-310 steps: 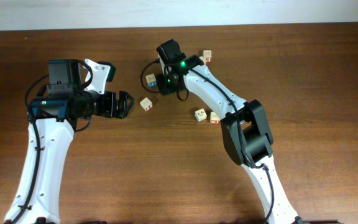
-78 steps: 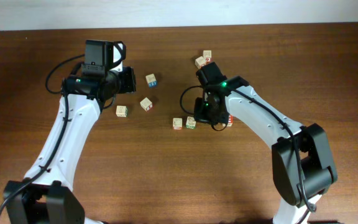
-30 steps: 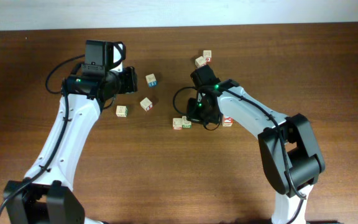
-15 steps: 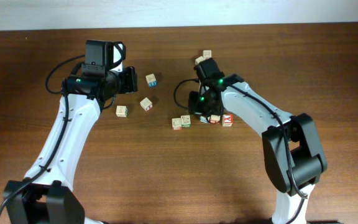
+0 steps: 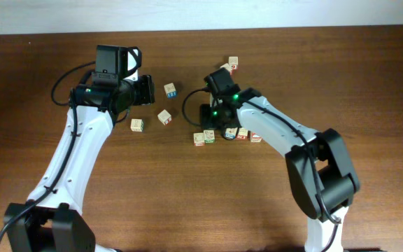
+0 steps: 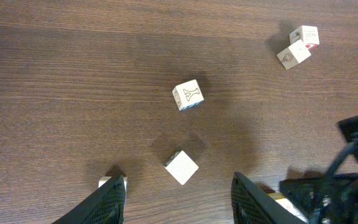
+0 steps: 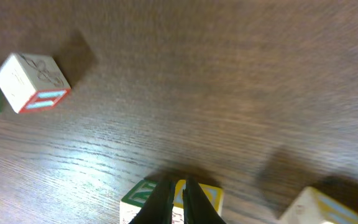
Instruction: Rotate 5 blocks
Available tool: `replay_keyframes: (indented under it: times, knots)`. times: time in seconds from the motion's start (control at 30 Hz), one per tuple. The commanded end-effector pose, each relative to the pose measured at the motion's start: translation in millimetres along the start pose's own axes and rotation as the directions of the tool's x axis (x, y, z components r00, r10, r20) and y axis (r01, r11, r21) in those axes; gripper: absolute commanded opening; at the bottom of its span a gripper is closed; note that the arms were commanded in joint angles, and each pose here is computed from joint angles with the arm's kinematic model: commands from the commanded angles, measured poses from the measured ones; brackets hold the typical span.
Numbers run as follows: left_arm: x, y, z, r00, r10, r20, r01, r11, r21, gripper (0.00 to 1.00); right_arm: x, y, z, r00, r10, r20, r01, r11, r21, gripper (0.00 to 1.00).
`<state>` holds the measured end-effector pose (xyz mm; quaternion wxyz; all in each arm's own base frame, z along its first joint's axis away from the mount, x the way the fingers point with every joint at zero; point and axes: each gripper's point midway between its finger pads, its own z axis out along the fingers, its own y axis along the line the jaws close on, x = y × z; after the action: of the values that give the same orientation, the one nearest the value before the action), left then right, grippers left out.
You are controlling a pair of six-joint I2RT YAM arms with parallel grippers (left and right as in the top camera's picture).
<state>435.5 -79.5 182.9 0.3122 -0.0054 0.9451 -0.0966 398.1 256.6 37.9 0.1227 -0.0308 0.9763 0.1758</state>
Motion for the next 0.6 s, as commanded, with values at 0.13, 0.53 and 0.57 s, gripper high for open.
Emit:
replay_keyframes:
  times: [0.13,0.53,0.57]
  knots:
    - [-2.8,-0.1,1.5,1.0,-0.006,0.003,0.006,1.0,-0.008,0.54,1.8,-3.7,8.7,0.998,0.058,-0.016,-0.057,0.998,0.026,0.09]
    - [-2.9,0.1,1.6,1.0,-0.006,0.003,0.006,1.0,-0.009,0.54,4.6,-1.3,8.7,0.998,0.054,-0.031,-0.054,0.998,0.011,0.08]
    - [-3.0,0.0,1.5,1.0,-0.006,0.003,0.006,1.0,-0.008,0.54,4.8,-0.9,8.7,0.998,0.054,-0.032,-0.054,0.999,0.009,0.09]
